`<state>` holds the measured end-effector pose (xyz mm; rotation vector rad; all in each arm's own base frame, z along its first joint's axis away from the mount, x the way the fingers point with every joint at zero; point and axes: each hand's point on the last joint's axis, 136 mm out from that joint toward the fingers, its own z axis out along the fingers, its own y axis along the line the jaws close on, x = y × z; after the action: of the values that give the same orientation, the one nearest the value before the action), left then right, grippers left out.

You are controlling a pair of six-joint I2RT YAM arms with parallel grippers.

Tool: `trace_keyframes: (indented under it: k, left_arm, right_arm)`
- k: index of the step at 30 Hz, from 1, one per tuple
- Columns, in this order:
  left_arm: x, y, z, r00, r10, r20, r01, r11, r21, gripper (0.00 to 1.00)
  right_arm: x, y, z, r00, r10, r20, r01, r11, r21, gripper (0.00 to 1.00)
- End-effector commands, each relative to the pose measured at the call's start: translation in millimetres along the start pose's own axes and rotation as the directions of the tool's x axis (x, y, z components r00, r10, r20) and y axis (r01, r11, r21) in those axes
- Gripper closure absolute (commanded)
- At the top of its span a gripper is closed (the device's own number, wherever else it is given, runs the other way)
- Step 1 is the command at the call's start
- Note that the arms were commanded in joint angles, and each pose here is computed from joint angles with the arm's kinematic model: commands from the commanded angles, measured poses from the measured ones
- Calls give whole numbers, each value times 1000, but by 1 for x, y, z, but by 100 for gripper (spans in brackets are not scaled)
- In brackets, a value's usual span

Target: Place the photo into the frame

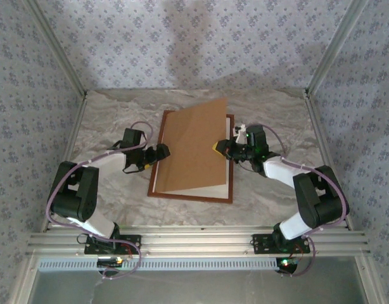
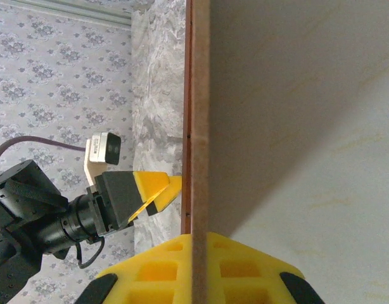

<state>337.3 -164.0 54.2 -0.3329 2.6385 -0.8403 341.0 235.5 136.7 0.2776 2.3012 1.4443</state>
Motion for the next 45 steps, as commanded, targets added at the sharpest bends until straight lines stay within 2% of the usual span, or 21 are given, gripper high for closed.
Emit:
trace_keyframes:
  k: [1,11,21,26,34,45]
  left_arm:
    - [1,-10,4,1000,2,-8,-2,999,32,2]
    - [9,-16,8,1000,-1,-23,2,999,46,1]
    - [13,-20,12,1000,-3,-31,5,999,53,1]
    - [13,-20,12,1000,0,-29,1,999,46,2]
    - [11,-19,10,1000,11,-24,-11,1000,30,1]
    - [10,-20,8,999,20,-26,-19,999,25,2]
  right_arm:
    - [6,5,5,1000,-16,-9,15,998,-56,100]
    - [10,-14,14,999,31,13,-30,998,-54,100]
    - [15,-37,23,998,57,6,-57,998,8,91]
    - [17,-50,24,999,50,-1,-50,996,79,88]
    - [21,-76,15,1000,11,-26,-4,964,266,85]
    - [17,-91,6,998,-29,-56,49,908,416,66]
